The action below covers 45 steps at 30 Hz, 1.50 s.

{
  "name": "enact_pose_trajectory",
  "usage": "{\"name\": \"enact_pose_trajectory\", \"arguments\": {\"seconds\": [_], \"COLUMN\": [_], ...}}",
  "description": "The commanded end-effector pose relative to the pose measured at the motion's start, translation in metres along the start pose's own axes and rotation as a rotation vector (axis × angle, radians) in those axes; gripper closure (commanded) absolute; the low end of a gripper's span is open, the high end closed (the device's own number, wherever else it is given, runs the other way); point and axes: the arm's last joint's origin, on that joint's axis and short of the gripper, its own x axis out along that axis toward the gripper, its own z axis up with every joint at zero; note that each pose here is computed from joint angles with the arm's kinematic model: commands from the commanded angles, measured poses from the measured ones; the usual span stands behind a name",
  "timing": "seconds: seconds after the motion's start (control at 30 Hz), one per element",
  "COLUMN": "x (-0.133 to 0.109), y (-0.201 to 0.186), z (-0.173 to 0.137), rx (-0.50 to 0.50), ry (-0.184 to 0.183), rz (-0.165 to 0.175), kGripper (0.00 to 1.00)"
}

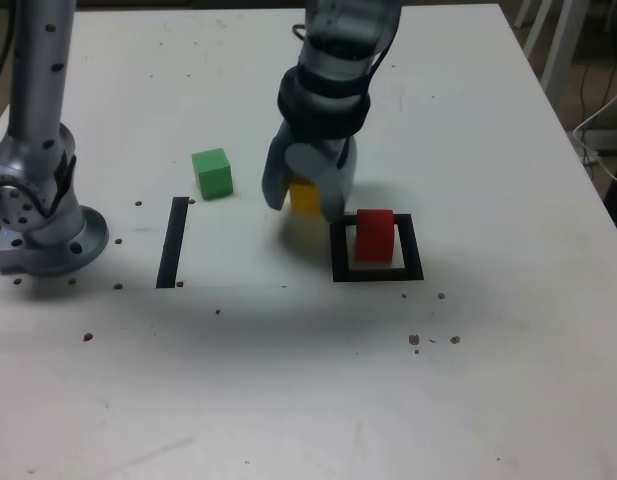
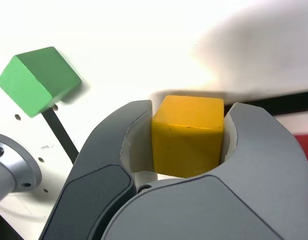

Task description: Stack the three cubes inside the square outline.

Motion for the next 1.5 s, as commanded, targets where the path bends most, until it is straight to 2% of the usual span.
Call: {"name": "enact_pose_trajectory", "arguments": {"seconds": [0.0, 0.3, 0.63, 0.77, 1.03, 1.47], "x": [-0.011, -0.037, -0.050, -0.053, -0.046, -0.041], "y": [-0.004, -0.023, -0.035, -0.040, -0.042, -0.031], "z": [0.001, 0.010, 0.019, 0.027, 0.046, 0.058], "rx": [0.001, -0.020, -0.025, -0.019, -0.044, -0.089], "ry": [-0.015, -0.055, -0.072, -0.070, -0.052, -0.046], "rz": [0.006, 0.004, 0.007, 0.003, -0.030, -0.038], "kGripper": [0.69, 0.69, 0.69, 0.69, 0.69, 0.69]}}
